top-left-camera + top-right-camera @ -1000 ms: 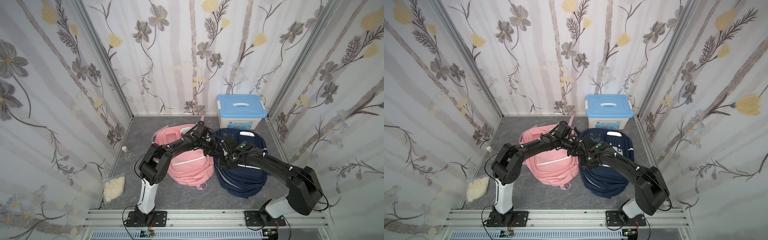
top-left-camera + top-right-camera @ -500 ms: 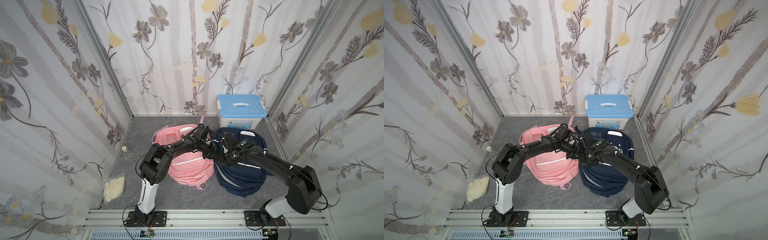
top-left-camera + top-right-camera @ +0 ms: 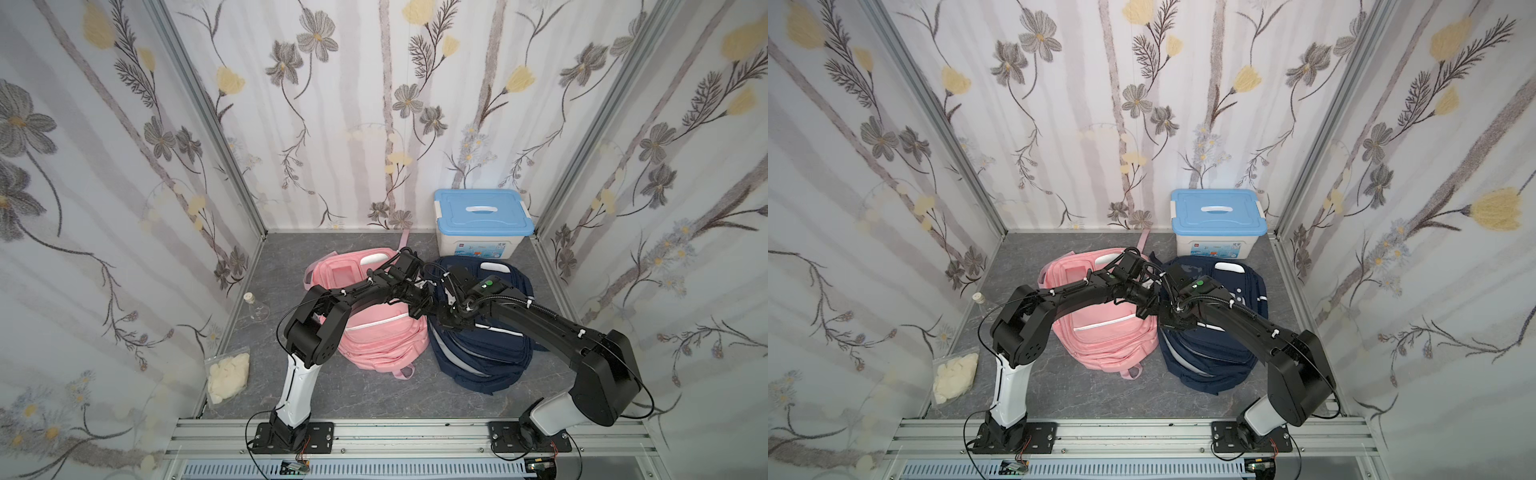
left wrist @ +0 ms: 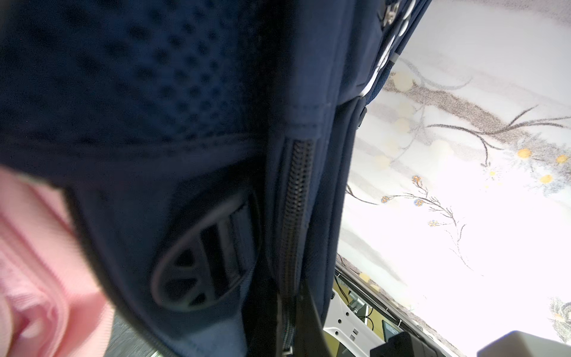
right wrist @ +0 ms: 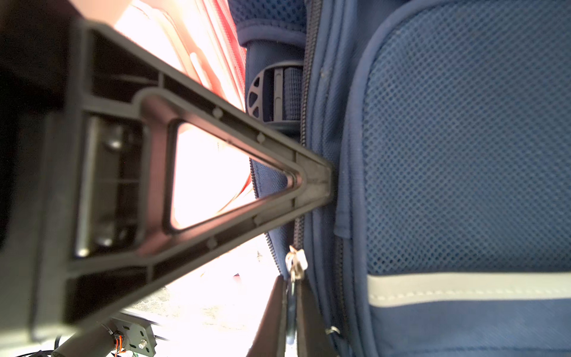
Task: Zip up the backpack
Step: Zip the zipper on the backpack.
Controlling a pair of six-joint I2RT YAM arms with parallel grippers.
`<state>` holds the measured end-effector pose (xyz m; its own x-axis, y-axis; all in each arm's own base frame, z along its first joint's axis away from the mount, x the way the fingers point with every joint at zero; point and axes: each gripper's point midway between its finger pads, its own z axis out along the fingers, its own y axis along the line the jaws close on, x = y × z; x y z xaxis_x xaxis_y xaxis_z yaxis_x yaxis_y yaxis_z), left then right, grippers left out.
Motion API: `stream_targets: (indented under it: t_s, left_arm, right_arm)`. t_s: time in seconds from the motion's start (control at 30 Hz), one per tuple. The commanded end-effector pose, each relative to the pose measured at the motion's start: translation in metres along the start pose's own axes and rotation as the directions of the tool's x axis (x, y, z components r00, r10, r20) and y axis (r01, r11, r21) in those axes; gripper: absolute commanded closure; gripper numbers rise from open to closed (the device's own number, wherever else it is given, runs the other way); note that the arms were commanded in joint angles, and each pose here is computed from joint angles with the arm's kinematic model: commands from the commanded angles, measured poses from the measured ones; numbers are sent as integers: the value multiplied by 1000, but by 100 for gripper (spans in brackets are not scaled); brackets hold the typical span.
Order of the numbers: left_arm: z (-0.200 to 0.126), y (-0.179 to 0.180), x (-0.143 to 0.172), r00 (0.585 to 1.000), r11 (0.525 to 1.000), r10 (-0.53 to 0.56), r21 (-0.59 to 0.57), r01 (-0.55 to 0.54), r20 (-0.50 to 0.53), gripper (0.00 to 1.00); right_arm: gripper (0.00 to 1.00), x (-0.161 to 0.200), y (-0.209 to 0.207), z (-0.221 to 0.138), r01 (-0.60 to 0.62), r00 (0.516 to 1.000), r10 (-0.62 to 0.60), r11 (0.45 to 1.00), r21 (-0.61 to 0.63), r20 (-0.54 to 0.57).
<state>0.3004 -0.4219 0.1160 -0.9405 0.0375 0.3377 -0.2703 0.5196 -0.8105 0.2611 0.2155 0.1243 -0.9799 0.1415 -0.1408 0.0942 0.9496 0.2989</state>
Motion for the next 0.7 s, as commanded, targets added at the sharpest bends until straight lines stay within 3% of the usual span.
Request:
stream_targets:
  t_s: [0.0, 0.23, 0.67]
  left_arm:
    - [0, 10, -11, 999, 999, -29, -17, 30, 21, 100]
    - [-32, 12, -57, 992, 996, -85, 36, 82, 97, 100]
    - [-53, -26, -109, 966, 959, -195, 237, 153, 169, 100]
  right_arm:
    - [100, 0, 15, -1, 43, 999, -44, 997, -59, -11]
    - [100, 36, -24, 6, 117, 985, -104, 989, 92, -140]
    - [100, 68, -61, -7, 128, 979, -85, 964, 232, -187]
